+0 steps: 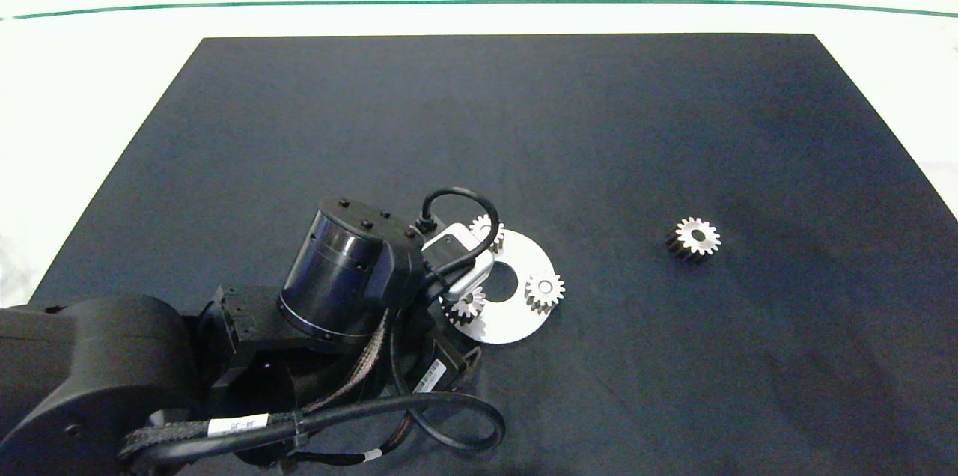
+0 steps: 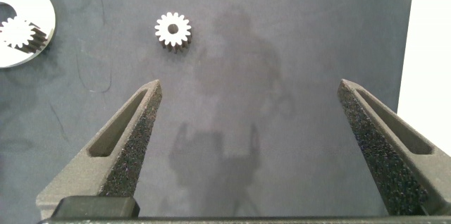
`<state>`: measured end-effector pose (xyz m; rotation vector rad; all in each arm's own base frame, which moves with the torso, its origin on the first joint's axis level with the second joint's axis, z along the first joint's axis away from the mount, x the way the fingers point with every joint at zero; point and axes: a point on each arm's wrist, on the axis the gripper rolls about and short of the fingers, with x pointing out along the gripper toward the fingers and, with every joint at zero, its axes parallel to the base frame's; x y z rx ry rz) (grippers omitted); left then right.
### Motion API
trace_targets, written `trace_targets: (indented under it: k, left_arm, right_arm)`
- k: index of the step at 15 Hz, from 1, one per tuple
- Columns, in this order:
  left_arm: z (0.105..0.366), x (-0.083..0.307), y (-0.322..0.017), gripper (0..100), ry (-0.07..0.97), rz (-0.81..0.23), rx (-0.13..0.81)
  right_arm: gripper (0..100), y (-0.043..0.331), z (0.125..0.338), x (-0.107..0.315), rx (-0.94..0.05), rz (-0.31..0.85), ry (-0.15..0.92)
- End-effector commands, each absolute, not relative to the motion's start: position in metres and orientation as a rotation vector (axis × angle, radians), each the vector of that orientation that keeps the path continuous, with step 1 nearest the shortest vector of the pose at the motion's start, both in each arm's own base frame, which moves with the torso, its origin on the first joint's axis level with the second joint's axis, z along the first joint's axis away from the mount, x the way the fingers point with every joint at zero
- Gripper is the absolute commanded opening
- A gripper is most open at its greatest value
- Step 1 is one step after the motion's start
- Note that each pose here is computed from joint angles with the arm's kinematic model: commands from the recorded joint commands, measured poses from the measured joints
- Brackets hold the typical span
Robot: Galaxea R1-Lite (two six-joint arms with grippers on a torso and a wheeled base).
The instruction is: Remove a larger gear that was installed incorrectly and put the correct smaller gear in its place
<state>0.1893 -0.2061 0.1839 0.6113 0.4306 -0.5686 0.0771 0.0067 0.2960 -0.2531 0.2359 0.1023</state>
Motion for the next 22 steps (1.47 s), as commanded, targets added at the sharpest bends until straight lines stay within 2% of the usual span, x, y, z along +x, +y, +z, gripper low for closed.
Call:
trace_targets:
  k: [1, 6, 22]
  left_arm:
    - [0.204, 0.187, -0.205, 100, 0.373, -0.564, 0.58]
    - [0.226, 0.194, -0.209, 100, 0.344, -0.555, 0.566]
    - [0.21, 0.211, -0.191, 100, 0.405, -0.488, 0.611]
  right_arm:
    - [100, 0.007, 0.297, 0.077, -0.255, 0.102, 0.234]
    - [100, 0.007, 0.299, 0.077, -0.254, 0.1, 0.226]
    - [100, 0.006, 0.299, 0.076, -0.254, 0.1, 0.225]
